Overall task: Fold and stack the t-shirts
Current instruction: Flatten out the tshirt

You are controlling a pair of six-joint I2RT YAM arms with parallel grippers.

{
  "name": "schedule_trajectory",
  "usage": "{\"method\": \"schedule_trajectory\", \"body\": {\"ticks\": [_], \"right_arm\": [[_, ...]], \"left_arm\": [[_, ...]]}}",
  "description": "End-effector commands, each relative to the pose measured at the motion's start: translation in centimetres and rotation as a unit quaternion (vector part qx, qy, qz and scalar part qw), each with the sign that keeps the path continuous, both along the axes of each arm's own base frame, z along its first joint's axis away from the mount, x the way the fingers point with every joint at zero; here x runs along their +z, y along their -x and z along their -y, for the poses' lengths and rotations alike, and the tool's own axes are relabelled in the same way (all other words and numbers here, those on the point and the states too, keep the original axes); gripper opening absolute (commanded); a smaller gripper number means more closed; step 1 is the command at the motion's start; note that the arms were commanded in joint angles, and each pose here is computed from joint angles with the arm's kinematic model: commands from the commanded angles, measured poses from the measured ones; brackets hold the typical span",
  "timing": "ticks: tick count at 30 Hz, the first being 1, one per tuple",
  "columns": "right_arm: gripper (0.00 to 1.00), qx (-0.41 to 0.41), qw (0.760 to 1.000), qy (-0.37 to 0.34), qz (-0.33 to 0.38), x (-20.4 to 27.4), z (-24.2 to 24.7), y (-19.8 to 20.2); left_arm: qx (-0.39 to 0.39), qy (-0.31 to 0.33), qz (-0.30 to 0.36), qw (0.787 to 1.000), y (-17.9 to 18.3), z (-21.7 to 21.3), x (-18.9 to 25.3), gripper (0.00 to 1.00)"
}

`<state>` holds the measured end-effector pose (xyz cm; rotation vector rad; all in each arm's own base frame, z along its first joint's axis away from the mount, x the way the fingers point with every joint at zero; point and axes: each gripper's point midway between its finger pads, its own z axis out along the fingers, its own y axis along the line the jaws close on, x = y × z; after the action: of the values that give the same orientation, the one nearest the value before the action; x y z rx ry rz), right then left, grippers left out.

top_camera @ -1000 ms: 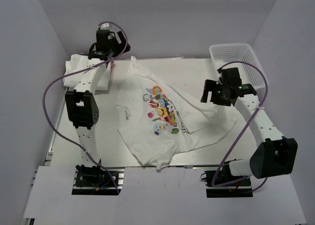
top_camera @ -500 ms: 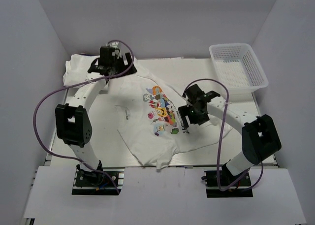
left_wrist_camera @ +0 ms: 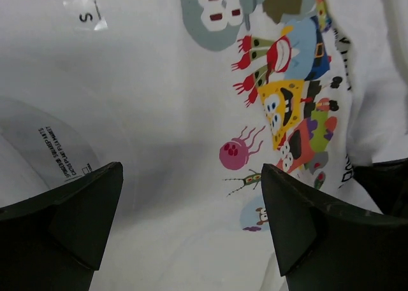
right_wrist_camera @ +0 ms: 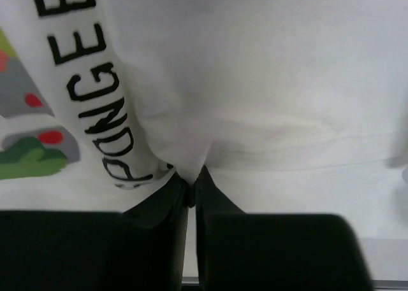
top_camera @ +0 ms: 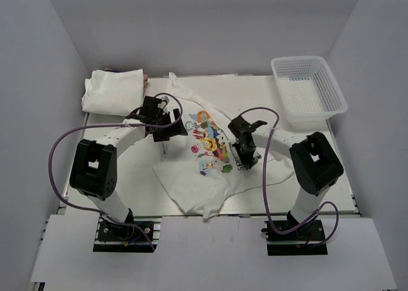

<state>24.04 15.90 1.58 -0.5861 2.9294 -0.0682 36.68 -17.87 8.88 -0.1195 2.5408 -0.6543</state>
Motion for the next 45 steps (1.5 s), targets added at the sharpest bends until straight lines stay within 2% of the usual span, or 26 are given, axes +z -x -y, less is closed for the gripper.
{"method": "schedule_trajectory", "body": {"ticks": [1, 3, 4, 10, 15, 16, 17, 19, 20, 21, 24, 28, 32, 35, 36, 37, 38, 39, 45], "right_arm": [[0.07, -0.023, 0.998, 0.001, 0.064, 1.8, -0.6, -3.4], [0.0, -0.028, 0.997, 0.007, 0.074, 3.1, -0.1, -3.4], [0.0, -0.027, 0.996, 0.005, 0.089, 4.1, -0.4, -4.3], [0.0, -0.02, 0.993, 0.029, 0.111, 7.8, 0.6, -6.3], [0.06, 0.019, 0.996, 0.029, 0.08, 8.0, 1.2, -5.5], [0.09, 0.034, 0.997, 0.029, 0.065, 7.3, 1.2, -4.7], [0.19, 0.082, 0.996, 0.005, 0.039, 6.9, 0.3, -3.7], [0.33, 0.103, 0.995, -0.012, 0.011, 5.9, 0.2, -2.2], [0.44, 0.107, 0.994, -0.025, 0.007, 5.9, -0.1, -2.0], [0.47, 0.119, 0.991, -0.055, -0.008, 5.9, -1.0, -1.2], [0.54, 0.125, 0.989, -0.083, -0.008, 5.7, -2.0, -0.7], [0.59, 0.127, 0.986, -0.097, 0.036, 6.0, -3.2, -3.3], [0.59, 0.13, 0.985, -0.101, 0.052, 4.9, -3.8, -4.9], [0.59, 0.115, 0.988, -0.071, 0.068, 4.0, -3.4, -6.2], [0.56, 0.109, 0.99, -0.058, 0.071, 3.7, -2.8, -6.4], [0.39, 0.093, 0.991, -0.054, 0.082, 3.7, -2.8, -7.0], [0.31, 0.089, 0.991, -0.054, 0.086, 3.9, -2.8, -7.2], [0.28, 0.087, 0.991, -0.052, 0.089, 3.9, -2.7, -7.4], [0.31, 0.086, 0.993, -0.03, 0.07, 3.4, -1.4, -6.2]], "left_arm": [[0.01, -0.002, 0.003, 1.0, 0.0, 0.2, 0.0, 1.0], [0.024, -0.028, -0.02, 0.999, 1.0, -0.9, -1.5, 1.0], [0.036, -0.048, -0.025, 0.998, 1.0, -1.6, -2.2, 1.0], [0.073, -0.159, -0.103, 0.979, 3.2, -5.6, -6.3, 1.0], [0.081, -0.2, -0.133, 0.967, 3.9, -7.3, -8.0, 1.0], [0.083, -0.212, -0.14, 0.964, 4.2, -7.7, -8.4, 1.0], [0.081, -0.222, -0.142, 0.961, 4.1, -8.0, -8.5, 1.0], [0.09, -0.241, -0.14, 0.956, 3.6, -8.6, -8.3, 1.0], [0.094, -0.254, -0.155, 0.95, 4.1, -9.4, -8.3, 1.0], [0.096, -0.265, -0.161, 0.946, 4.2, -9.8, -8.5, 1.0], [0.107, -0.308, -0.157, 0.932, 3.9, -11.4, -8.0, 1.0], [0.106, -0.319, -0.148, 0.93, 2.7, -11.5, -7.8, 1.0], [0.1, -0.31, -0.142, 0.935, 2.2, -11.1, -7.6, 1.0], [0.104, -0.306, -0.131, 0.937, 2.1, -11.0, -7.0, 1.0], [0.107, -0.307, -0.125, 0.937, 1.9, -11.1, -6.6, 1.0], [0.108, -0.306, -0.121, 0.938, 1.8, -11.1, -6.3, 1.0], [0.109, -0.311, -0.124, 0.936, 2.2, -11.4, -6.5, 1.0], [0.109, -0.311, -0.124, 0.936, 2.2, -11.4, -6.5, 1.0], [0.108, -0.317, -0.121, 0.934, 2.5, -12.0, -6.4, 1.0]]}}
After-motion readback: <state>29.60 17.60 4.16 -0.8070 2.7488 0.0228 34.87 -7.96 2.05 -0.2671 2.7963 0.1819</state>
